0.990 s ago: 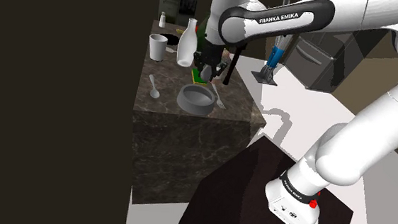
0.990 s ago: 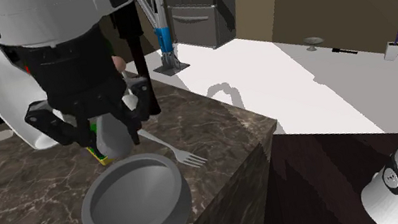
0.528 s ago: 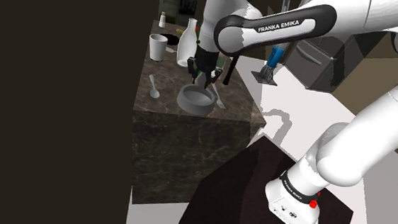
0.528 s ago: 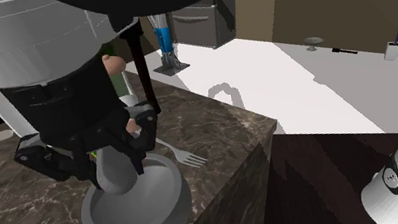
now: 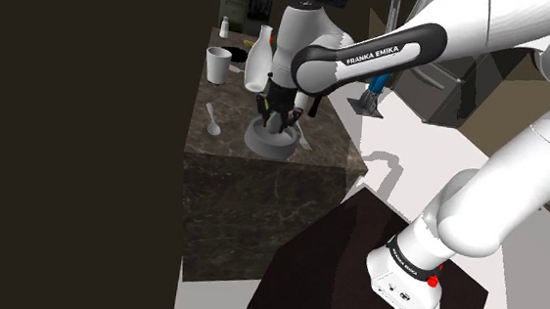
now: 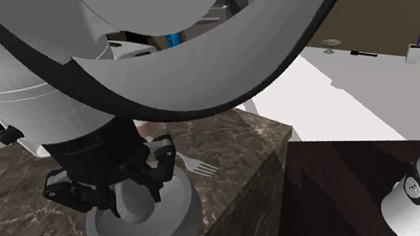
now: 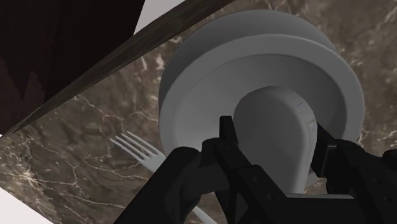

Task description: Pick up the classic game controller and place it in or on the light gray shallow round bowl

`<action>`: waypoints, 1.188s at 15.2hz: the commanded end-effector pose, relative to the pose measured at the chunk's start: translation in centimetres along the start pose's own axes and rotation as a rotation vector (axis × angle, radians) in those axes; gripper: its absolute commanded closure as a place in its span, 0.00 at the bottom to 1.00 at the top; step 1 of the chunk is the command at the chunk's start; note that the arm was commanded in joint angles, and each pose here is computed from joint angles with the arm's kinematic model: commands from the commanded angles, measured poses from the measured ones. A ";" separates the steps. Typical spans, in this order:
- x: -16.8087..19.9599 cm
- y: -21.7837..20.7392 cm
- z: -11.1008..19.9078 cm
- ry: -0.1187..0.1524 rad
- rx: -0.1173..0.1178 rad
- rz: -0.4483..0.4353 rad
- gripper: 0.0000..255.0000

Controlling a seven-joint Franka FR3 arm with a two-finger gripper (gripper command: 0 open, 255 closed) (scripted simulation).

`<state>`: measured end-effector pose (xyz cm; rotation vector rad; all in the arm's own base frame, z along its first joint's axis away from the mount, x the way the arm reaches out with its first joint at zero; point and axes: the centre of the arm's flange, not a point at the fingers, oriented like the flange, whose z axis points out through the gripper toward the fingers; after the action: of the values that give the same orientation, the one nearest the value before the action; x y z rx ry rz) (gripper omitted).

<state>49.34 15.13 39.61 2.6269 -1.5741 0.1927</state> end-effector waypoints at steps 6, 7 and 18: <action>-0.2 0.0 1.0 0.000 0.001 0.000 1.00; -0.2 0.0 1.0 0.000 0.001 0.000 1.00; -0.2 0.0 -4.0 0.000 0.001 0.000 0.00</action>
<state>48.98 15.64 42.42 2.6282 -1.5748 0.1953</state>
